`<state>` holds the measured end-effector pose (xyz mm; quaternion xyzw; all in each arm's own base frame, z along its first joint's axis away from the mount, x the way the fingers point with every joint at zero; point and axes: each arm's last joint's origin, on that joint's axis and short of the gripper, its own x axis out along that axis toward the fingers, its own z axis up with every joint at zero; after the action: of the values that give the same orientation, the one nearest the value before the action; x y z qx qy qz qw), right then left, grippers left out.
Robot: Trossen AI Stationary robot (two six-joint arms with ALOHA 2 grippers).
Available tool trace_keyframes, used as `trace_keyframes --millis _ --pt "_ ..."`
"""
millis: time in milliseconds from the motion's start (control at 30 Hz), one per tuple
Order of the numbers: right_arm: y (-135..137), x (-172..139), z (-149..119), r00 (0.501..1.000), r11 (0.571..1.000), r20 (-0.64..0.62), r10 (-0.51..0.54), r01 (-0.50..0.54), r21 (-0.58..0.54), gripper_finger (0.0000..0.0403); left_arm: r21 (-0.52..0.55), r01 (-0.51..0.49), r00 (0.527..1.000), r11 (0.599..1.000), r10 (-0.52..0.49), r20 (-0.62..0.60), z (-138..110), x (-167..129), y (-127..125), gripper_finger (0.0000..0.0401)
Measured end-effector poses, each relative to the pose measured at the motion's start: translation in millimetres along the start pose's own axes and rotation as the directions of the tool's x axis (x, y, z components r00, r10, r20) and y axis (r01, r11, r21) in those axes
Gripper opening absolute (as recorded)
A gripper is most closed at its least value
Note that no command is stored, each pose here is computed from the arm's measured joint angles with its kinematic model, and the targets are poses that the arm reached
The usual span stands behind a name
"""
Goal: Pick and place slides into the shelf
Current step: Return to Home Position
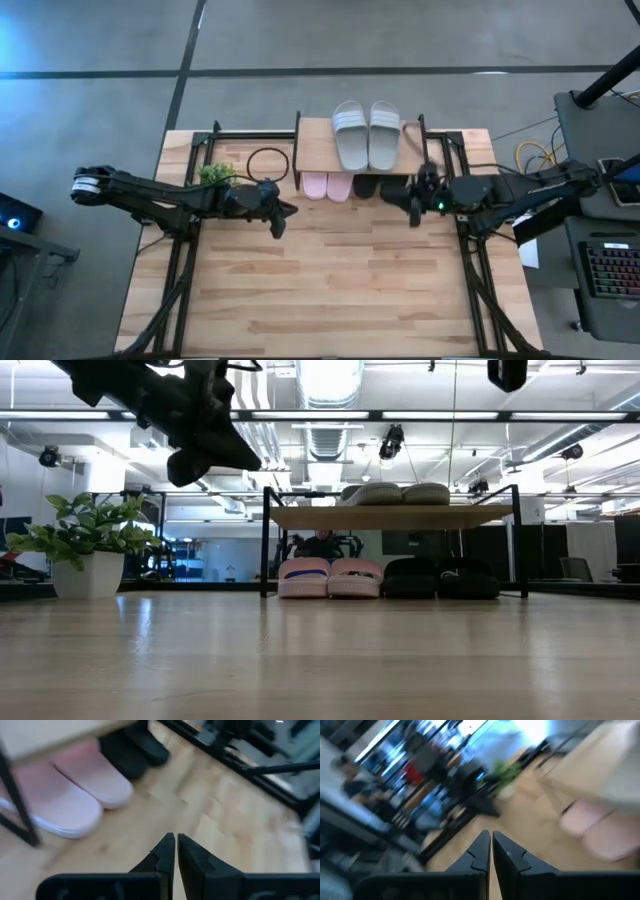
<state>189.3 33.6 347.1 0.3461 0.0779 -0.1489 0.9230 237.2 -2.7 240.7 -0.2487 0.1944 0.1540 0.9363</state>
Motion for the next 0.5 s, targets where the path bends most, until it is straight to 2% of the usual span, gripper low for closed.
trace_keyframes --millis 100,267,500 --pt "-1 6 -13 0.995 0.997 -0.064 0.074 -0.073 0.010 0.0013 -0.016 0.082 0.995 0.997 -0.083 -0.050 -1 -1 -3 0.0006" --pt "-29 15 -53 0.986 0.987 -0.047 0.157 -0.155 0.053 0.0013 -0.021 0.136 0.987 0.991 -0.137 -0.079 -2 -1 -4 0.0006" --pt "-74 -22 -63 0.970 0.971 0.059 0.237 -0.238 0.016 0.0013 -0.022 0.145 0.987 0.989 -0.146 -0.065 0 -1 -6 0.0006"
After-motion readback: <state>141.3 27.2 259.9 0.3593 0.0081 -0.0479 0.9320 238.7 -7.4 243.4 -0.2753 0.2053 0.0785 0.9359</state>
